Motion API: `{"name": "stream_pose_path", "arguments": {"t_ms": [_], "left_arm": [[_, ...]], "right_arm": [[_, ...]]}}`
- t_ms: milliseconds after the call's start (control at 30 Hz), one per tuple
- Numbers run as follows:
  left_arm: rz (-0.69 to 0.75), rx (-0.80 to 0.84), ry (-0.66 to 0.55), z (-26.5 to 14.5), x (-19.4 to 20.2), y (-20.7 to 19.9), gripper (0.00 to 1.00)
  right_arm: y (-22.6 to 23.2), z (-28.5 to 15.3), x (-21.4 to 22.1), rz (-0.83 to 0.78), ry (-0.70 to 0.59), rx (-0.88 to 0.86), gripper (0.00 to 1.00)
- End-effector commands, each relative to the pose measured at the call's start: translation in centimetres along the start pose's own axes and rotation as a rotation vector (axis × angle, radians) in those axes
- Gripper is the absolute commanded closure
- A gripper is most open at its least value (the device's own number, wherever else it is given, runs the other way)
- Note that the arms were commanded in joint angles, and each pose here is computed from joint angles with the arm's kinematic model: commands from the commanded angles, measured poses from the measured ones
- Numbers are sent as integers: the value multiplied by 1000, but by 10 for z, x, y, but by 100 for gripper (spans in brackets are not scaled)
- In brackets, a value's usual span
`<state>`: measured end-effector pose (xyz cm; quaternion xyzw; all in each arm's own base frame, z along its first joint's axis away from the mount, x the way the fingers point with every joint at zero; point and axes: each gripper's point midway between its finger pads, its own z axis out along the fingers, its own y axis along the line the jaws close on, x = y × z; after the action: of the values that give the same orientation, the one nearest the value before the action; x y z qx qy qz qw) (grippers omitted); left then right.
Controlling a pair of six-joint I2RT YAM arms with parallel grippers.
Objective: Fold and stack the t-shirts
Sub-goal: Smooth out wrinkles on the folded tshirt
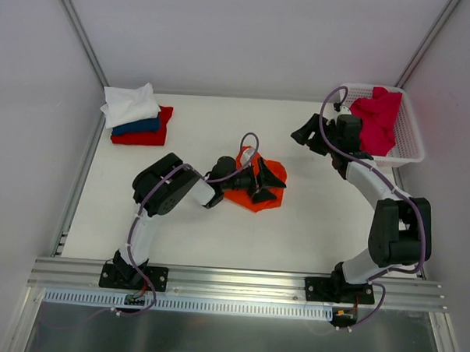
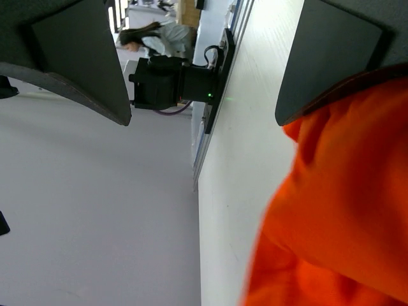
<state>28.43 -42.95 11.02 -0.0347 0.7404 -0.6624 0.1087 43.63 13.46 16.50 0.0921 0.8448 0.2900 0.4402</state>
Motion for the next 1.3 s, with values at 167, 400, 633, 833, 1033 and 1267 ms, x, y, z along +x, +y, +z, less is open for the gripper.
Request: {"name": "stream_pose_path", "arguments": {"t_ms": [167, 400, 633, 833, 1033, 1267], "left_arm": [[-23, 79, -38, -5, 0, 3, 1], [177, 97, -47, -17, -26, -70, 1], [199, 80, -80, -36, -53, -83, 1], [119, 53, -124, -52, -68, -35, 1], [36, 43, -150, -66, -81, 13, 1], [67, 68, -137, -69, -89, -1, 1]], "right_arm": [[14, -14, -21, -8, -57, -43, 29], [13, -14, -20, -7, -58, -42, 29], [12, -12, -14, 5, -38, -47, 29], [13, -13, -15, 0, -44, -50, 29], [14, -14, -16, 2, -46, -55, 29], [12, -13, -13, 4, -42, -51, 29]]}}
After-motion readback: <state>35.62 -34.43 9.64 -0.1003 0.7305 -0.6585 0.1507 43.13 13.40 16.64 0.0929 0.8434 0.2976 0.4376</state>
